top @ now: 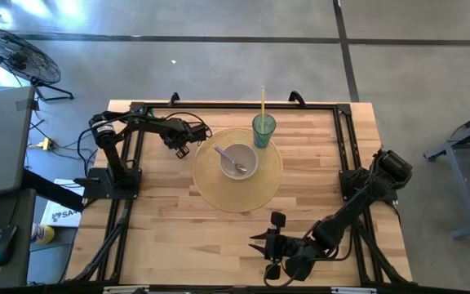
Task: Pick & Place Utensil
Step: Put the blue fork into the white bowl to the right of the purple spoon
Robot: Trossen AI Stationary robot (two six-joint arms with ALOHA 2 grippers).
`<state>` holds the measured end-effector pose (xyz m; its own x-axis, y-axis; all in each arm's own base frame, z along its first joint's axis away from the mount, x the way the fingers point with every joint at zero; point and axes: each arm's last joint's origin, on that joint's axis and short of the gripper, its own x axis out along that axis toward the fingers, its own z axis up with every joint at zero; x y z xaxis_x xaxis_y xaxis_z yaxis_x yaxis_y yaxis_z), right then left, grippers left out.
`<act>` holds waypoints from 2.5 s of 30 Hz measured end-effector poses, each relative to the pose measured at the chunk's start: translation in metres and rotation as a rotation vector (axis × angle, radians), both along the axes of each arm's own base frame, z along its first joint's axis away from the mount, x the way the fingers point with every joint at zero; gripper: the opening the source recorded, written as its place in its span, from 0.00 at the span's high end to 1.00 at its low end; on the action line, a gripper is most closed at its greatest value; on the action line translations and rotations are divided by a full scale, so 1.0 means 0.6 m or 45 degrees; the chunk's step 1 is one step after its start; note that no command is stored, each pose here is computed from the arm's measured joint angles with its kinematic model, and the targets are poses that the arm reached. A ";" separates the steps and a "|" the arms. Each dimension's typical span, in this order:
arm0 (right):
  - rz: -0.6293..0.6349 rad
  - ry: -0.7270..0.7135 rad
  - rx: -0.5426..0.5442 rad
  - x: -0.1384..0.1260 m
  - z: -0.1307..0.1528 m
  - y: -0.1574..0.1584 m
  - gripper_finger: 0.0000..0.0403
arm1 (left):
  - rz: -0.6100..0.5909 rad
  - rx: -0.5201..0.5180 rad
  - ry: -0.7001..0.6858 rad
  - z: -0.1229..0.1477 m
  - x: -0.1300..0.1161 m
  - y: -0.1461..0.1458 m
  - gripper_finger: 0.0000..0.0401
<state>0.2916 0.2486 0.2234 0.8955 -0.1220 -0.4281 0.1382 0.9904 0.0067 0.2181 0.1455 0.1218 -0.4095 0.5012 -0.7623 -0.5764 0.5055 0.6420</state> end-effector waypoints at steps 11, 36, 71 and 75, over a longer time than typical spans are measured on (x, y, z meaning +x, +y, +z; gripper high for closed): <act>0.002 0.001 -0.005 0.000 0.000 0.000 0.79 | -0.035 0.032 0.088 0.006 0.002 -0.027 0.99; 0.000 -0.001 -0.004 0.000 0.000 0.000 0.79 | -0.549 0.225 -0.284 0.181 0.031 -0.351 1.00; -0.717 -0.231 0.861 0.131 0.008 -0.216 0.50 | -1.610 0.626 -0.591 0.174 0.040 -0.602 1.00; -0.700 -0.274 0.905 0.135 0.014 -0.215 0.51 | -1.589 0.642 -0.554 0.173 0.044 -0.591 1.00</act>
<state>0.3723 0.1198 0.2318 0.8585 -0.3256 -0.3961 0.5128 0.5391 0.6682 0.2444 -0.2089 0.2256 0.7167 0.6067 -0.3440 -0.1236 0.5959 0.7935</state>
